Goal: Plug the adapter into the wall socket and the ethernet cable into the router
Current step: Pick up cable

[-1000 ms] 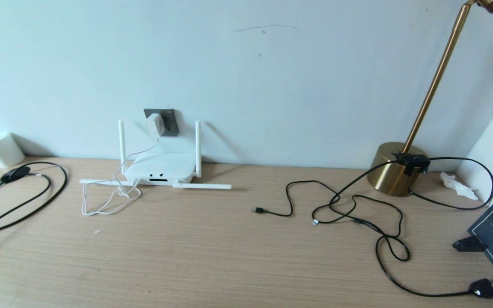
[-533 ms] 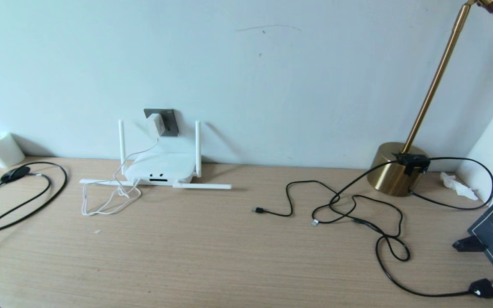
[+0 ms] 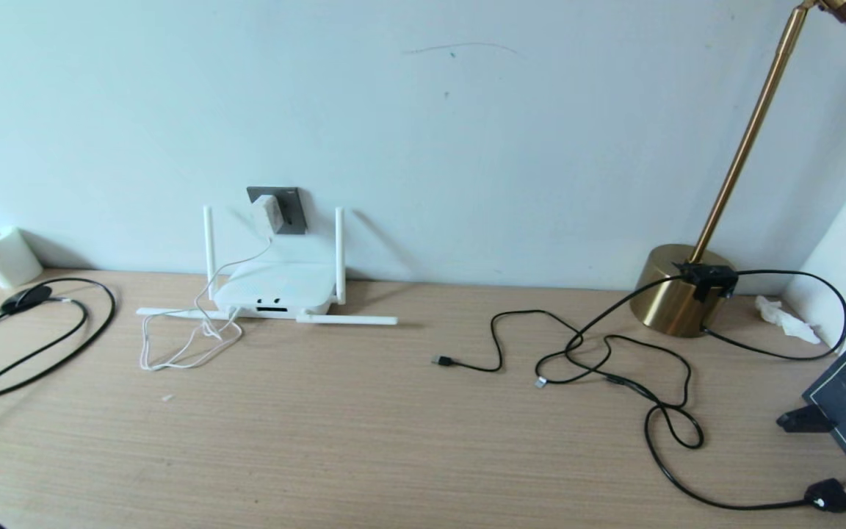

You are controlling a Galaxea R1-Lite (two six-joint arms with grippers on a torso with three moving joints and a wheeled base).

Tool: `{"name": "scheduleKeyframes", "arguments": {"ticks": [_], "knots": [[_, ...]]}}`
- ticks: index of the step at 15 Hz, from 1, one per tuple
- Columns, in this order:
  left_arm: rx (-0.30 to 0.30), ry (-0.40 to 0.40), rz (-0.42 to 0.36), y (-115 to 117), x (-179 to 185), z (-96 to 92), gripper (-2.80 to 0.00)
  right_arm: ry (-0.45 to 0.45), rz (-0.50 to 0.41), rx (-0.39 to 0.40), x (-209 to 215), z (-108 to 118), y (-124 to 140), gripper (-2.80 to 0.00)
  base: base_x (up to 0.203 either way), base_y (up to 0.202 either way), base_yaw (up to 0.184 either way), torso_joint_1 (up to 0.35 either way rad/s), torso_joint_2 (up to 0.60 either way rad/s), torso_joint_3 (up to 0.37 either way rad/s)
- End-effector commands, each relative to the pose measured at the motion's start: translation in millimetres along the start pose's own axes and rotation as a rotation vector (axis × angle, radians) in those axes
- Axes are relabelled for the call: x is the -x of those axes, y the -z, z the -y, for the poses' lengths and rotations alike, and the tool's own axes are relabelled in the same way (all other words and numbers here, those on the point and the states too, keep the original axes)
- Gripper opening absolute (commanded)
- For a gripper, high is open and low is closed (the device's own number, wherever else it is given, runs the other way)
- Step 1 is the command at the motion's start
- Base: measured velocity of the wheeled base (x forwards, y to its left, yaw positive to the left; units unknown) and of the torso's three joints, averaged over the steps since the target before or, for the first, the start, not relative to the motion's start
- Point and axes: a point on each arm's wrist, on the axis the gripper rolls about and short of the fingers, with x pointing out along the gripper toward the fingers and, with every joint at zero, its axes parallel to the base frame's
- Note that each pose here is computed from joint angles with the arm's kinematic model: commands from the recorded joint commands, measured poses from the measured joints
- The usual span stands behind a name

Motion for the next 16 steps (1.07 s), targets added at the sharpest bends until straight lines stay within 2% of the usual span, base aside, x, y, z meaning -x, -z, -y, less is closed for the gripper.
{"name": "scheduleKeyframes", "arguments": {"ticks": [1, 16], "knots": [[0.0, -0.001, 0.002, -0.7, 0.0, 0.4, 0.0, 0.0, -0.009, 0.0, -0.7, 0.0, 2.9, -2.8, 0.0, 0.0, 0.0, 0.0, 0.0, 0.0], [-0.004, -0.01, -0.023, 1.2, -4.0, 0.5, 0.0, 0.0, -0.009, 0.0, -0.7, 0.0, 2.9, -2.8, 0.0, 0.0, 0.0, 0.0, 0.0, 0.0]]}}
